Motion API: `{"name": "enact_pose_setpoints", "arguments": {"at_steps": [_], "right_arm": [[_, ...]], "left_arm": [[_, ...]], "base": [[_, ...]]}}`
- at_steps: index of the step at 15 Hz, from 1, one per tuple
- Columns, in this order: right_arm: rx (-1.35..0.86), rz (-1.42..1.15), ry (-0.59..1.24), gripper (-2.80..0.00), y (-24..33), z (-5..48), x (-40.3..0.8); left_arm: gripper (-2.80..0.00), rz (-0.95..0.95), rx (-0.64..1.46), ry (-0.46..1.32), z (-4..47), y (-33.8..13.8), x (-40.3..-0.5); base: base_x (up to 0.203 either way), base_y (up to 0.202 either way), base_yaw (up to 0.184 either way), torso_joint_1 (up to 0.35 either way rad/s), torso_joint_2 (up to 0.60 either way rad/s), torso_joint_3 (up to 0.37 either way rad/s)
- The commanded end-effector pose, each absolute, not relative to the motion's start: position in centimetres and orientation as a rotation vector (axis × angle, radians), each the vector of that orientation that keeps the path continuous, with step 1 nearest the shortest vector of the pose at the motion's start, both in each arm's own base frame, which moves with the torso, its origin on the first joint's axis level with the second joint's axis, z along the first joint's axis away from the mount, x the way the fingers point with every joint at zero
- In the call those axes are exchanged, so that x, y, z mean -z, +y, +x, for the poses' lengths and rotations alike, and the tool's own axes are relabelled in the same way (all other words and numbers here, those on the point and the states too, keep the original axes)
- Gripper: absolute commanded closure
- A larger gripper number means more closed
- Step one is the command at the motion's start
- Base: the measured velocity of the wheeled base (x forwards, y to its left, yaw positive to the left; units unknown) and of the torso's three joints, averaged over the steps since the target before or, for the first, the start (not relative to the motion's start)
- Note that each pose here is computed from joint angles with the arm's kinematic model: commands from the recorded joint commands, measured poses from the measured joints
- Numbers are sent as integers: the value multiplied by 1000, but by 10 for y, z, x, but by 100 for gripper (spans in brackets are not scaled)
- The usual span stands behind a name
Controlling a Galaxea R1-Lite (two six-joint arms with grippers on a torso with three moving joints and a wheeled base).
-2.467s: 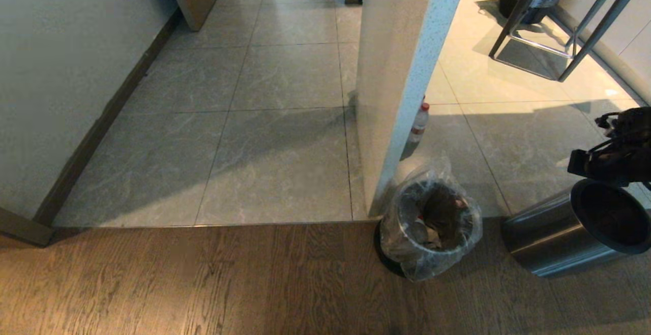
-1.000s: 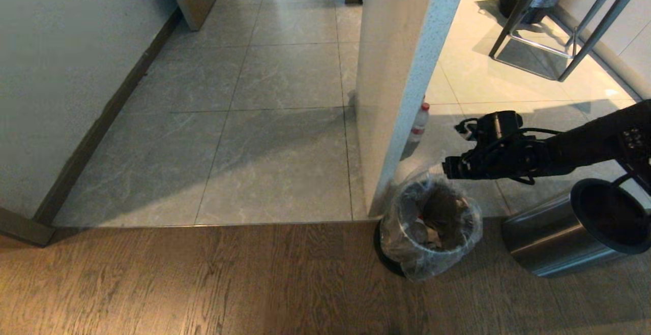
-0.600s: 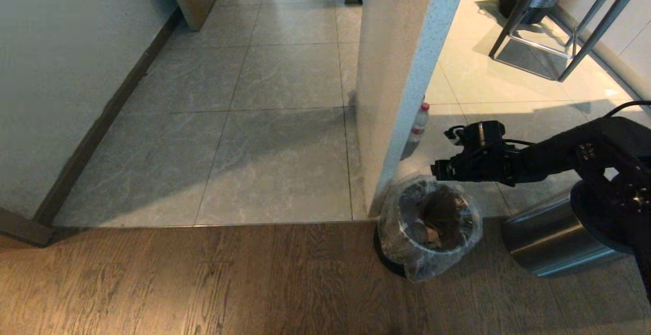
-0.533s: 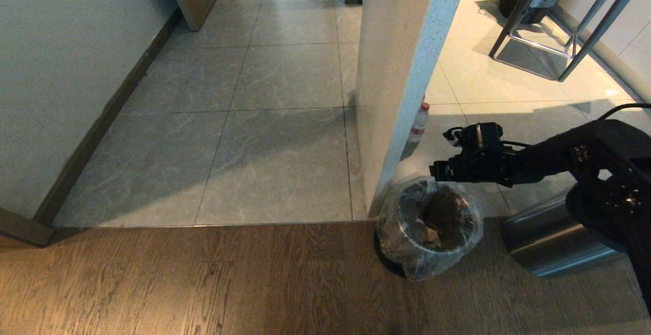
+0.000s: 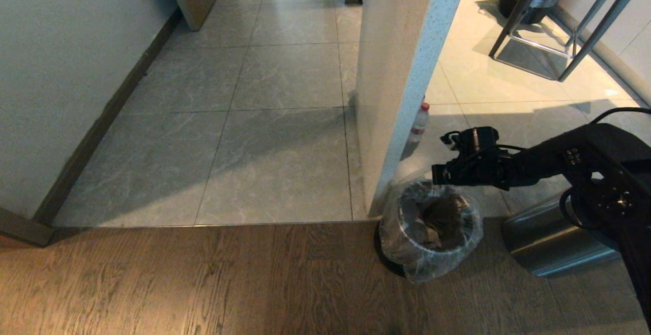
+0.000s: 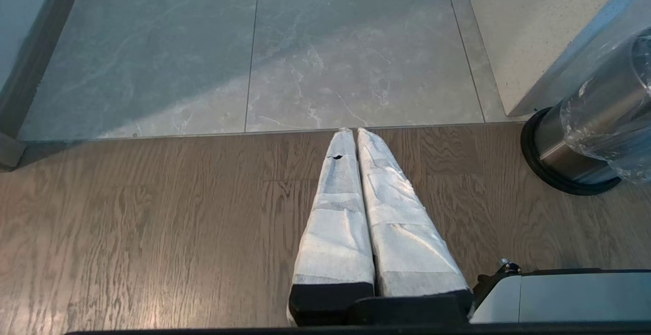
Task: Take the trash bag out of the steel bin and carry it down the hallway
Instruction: Pick up the trash bag
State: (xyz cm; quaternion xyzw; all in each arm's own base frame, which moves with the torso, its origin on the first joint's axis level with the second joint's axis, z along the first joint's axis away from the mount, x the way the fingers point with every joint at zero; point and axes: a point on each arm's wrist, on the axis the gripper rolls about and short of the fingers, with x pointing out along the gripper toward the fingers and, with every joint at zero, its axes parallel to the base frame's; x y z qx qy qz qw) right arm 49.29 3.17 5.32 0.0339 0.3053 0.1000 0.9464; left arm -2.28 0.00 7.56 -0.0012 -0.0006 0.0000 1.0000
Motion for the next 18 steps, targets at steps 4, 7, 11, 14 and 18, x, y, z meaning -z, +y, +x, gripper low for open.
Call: {"name": "enact_pose_setpoints", "arguments": {"at_steps": [4, 7, 11, 14, 18], "right_arm": [[-230, 65, 580, 0, 41, 472, -104], [-244, 61, 624, 0, 46, 438, -128], [-240, 13, 773, 0, 54, 373, -123], [-179, -128, 796, 0, 68, 348, -111], [-196, -229, 783, 0, 85, 349, -92]], "left_arm": [[0, -3, 0, -2, -23, 0, -76], [0, -3, 0, -2, -23, 0, -76], [0, -3, 0, -2, -23, 0, -76], [0, -3, 0, -2, -23, 0, -76], [0, -3, 0, -2, -23, 0, -76]], "base": [[0, 0, 0, 0, 0, 0], [0, 0, 0, 0, 0, 0], [0, 0, 0, 0, 0, 0], [0, 0, 0, 0, 0, 0], [0, 0, 0, 0, 0, 0]]}}
